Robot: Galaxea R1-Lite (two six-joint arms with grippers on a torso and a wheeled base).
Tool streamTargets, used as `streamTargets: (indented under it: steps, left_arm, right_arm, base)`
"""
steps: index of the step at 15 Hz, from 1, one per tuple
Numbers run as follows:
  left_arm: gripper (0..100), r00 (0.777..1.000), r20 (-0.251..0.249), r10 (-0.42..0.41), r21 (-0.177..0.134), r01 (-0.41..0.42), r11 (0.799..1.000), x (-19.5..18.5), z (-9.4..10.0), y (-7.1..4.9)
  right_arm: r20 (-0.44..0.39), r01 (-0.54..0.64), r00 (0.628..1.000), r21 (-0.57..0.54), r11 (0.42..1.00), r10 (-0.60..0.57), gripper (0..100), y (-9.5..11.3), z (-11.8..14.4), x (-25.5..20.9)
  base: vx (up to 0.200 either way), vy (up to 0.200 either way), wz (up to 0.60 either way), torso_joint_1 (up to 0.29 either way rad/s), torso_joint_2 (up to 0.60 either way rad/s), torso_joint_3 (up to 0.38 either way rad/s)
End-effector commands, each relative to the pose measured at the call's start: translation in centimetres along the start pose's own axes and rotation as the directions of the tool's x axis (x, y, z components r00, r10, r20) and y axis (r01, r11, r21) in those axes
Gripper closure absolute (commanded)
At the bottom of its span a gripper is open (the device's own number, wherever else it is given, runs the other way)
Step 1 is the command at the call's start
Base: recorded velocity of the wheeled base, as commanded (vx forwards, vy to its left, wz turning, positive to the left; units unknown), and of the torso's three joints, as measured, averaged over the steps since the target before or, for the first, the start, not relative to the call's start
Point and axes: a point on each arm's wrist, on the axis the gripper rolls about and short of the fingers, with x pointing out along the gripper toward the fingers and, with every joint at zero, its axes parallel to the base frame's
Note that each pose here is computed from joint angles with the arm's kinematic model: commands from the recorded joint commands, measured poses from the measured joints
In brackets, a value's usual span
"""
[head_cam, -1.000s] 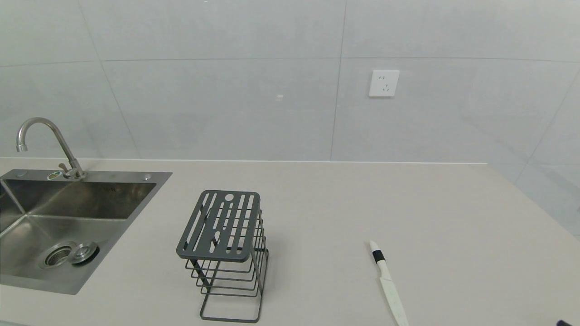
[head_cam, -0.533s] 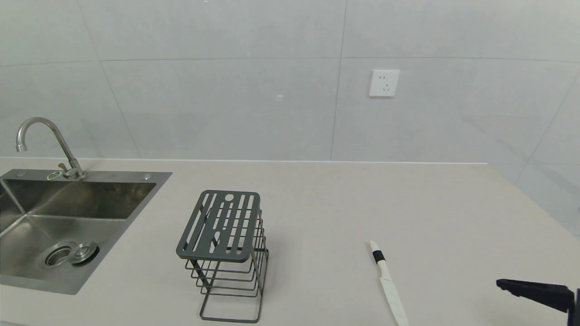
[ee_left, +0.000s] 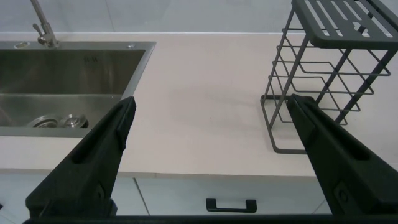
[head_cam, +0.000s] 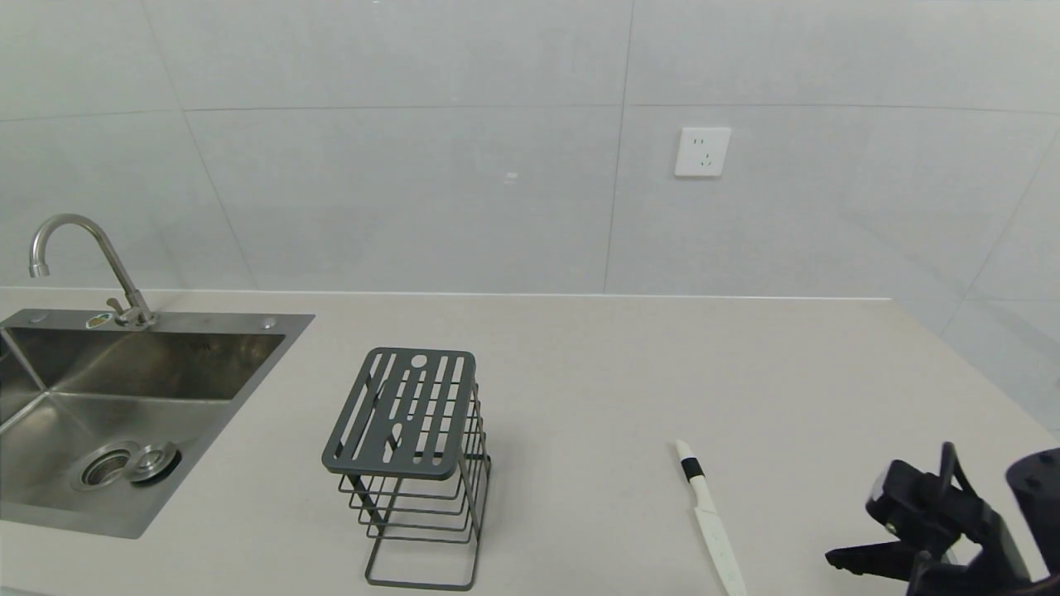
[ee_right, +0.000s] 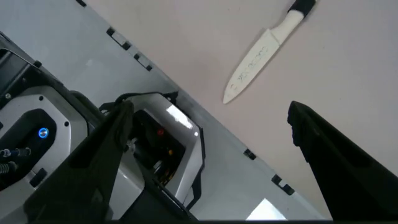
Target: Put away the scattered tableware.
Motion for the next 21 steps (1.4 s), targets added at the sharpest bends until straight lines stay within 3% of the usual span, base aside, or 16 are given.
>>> streamTargets:
  steps: [1,4,8,14,21]
  left_arm:
    - [0,1.0,0.0,0.001,0.0,-0.001,1.0,0.0,0.0,0.0]
    - [0,1.0,0.0,0.001,0.0,-0.001,1.0,0.0,0.0,0.0]
    - [0,1.0,0.001,0.002,-0.001,-0.002,1.0,0.0,0.0,0.0]
    - [0,1.0,0.0,0.002,-0.003,-0.002,1.0,0.0,0.0,0.0]
    - [0,1.0,0.0,0.002,-0.003,-0.002,1.0,0.0,0.0,0.0]
  right_arm:
    - [-0.076,0.007,0.997,0.018,1.0,-0.005,0,-0.2,1.2,2.1]
    - [-0.139,0.135,0.983,0.101,0.986,-0.121,0,-0.7,1.4,3.6]
    - [-0.165,0.214,0.967,0.107,0.971,-0.194,0,-1.6,2.5,6.2]
    - [-0.121,0.24,0.967,0.121,0.963,-0.225,0,-2.7,3.3,11.6]
    - [-0.156,0.292,0.951,0.173,0.941,-0.266,0,-2.9,3.0,12.9]
  base:
    - [0.0,0.0,0.0,0.0,0.0,0.0]
    - [0.0,0.0,0.0,0.0,0.0,0.0]
    - [0.0,0.0,0.0,0.0,0.0,0.0]
    - [0.0,0.0,0.0,0.0,0.0,0.0]
    - [0.0,0.0,0.0,0.0,0.0,0.0]
